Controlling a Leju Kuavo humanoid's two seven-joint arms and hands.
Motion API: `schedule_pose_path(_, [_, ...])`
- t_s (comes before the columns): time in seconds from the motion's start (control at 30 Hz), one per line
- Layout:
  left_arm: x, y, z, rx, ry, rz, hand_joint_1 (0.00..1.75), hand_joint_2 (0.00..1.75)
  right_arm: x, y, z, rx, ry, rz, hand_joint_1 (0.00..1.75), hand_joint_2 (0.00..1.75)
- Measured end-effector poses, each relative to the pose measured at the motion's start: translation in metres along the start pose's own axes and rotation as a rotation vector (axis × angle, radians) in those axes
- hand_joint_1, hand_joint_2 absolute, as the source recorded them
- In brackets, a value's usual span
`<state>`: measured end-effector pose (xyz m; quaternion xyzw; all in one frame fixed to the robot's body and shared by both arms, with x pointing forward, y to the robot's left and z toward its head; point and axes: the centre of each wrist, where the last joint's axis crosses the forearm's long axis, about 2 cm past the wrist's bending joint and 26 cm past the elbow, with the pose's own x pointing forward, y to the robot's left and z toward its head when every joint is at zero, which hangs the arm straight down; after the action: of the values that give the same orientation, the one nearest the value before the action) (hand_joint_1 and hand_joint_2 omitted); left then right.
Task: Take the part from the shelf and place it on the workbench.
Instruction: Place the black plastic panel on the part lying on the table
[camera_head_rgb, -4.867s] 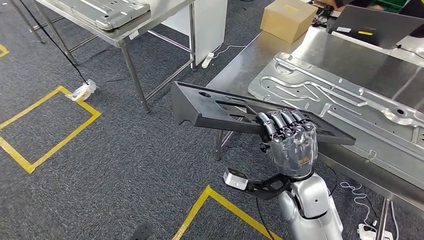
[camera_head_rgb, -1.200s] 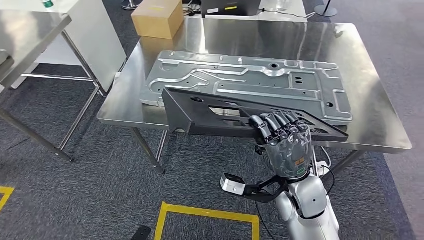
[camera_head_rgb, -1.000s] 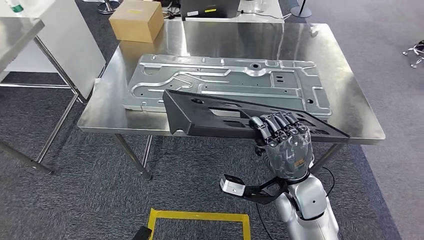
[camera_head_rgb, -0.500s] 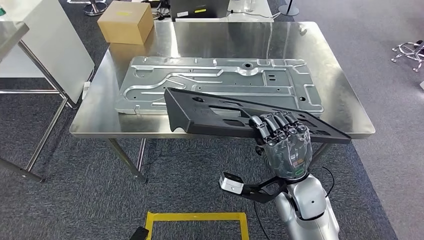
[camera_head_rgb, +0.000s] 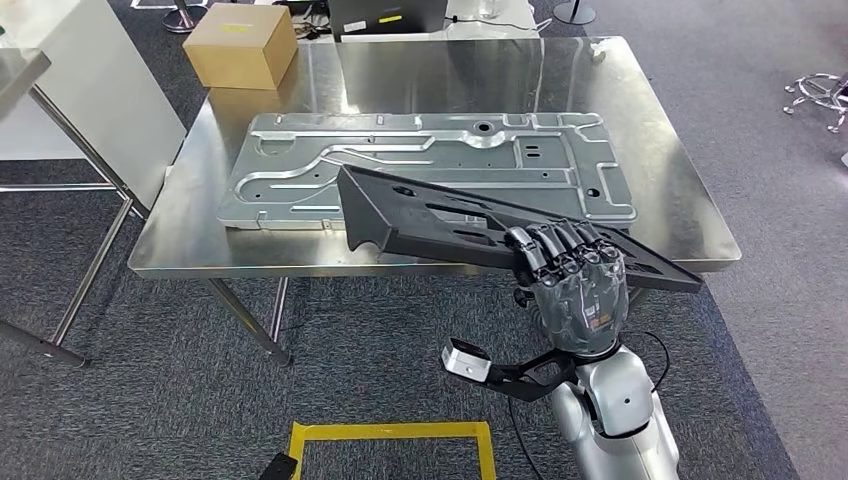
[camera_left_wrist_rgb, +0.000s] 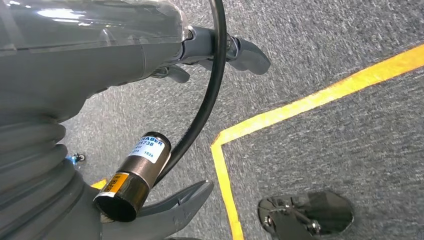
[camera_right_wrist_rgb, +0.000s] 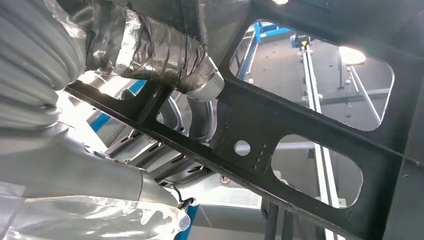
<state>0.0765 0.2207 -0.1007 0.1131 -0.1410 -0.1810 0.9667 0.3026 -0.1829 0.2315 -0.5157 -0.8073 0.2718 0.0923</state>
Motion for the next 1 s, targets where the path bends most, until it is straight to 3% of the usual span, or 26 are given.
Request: schedule_pose_path(1.0, [-0.006, -0.002, 0.001, -0.002, -0.011, -0.015, 0.00, 1.75, 0.012, 0.012, 0.010, 0.061, -0.047, -0.044, 1.75, 1.75])
